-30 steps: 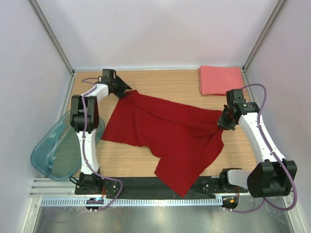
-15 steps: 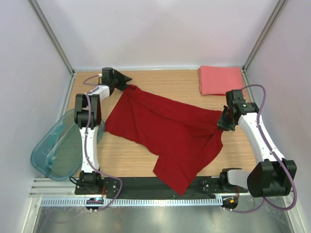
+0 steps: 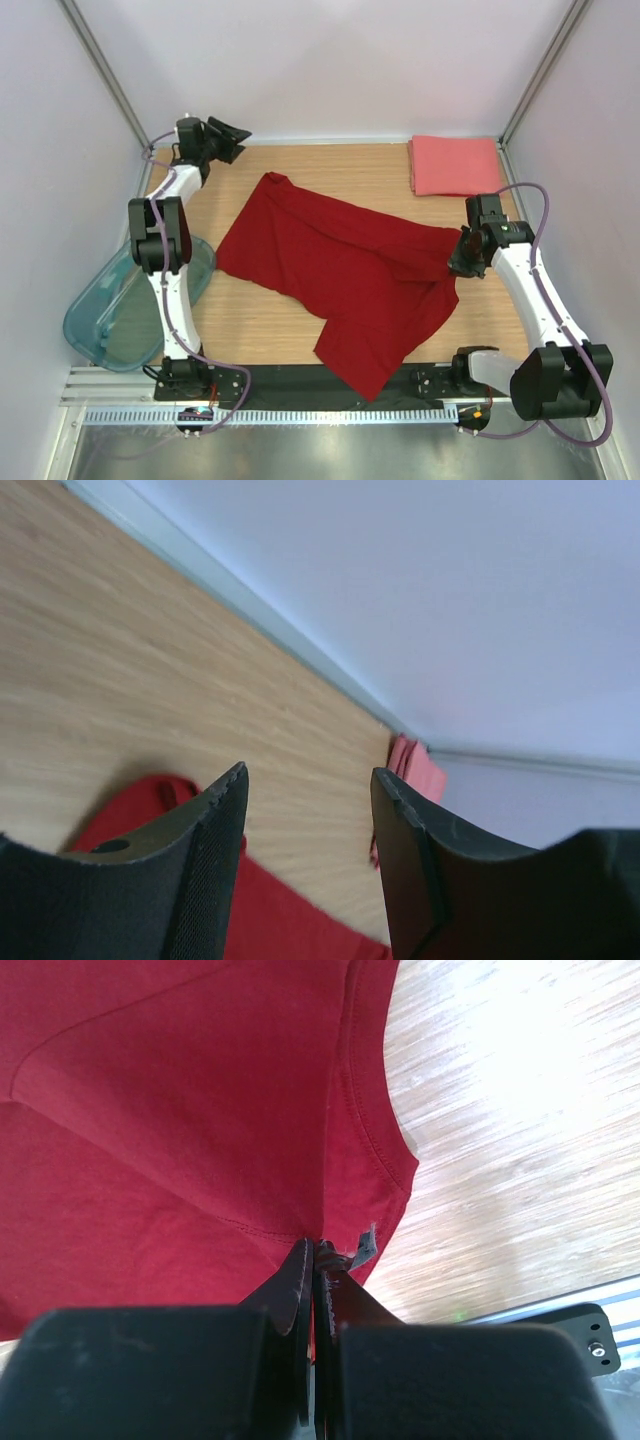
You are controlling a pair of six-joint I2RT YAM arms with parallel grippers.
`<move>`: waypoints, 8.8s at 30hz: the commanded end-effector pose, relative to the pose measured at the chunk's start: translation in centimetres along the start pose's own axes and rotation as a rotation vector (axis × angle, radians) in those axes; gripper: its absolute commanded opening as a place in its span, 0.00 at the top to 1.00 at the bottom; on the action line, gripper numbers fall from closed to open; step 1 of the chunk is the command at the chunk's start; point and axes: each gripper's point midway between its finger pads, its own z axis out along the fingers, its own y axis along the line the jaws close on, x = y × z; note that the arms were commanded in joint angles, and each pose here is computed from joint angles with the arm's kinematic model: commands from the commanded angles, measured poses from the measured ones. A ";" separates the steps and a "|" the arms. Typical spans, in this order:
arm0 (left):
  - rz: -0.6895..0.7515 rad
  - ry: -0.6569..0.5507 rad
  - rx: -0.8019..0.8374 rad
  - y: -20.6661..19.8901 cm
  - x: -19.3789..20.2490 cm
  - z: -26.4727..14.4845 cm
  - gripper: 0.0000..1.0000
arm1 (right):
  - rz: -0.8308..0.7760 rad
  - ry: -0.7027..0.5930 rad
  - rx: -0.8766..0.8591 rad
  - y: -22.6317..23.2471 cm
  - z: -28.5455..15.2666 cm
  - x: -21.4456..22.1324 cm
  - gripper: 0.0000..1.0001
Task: Fold and stack the t-shirts
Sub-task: Fold the tshirt
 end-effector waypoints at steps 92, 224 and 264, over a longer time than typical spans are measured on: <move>0.289 0.223 -0.460 7.8 10.6 -0.2 0.69 | 0.009 -0.045 -0.008 0.7 0.4 -1.7 0.99; 0.530 -1.069 0.701 -36.4 2.4 -71.3 0.99 | 0.074 -1.391 -1.322 -1.1 -62.0 2.8 0.99; 0.510 0.109 0.137 -8.2 8.8 0.1 1.00 | 0.124 -0.855 -0.057 1.2 -10.5 -19.7 0.99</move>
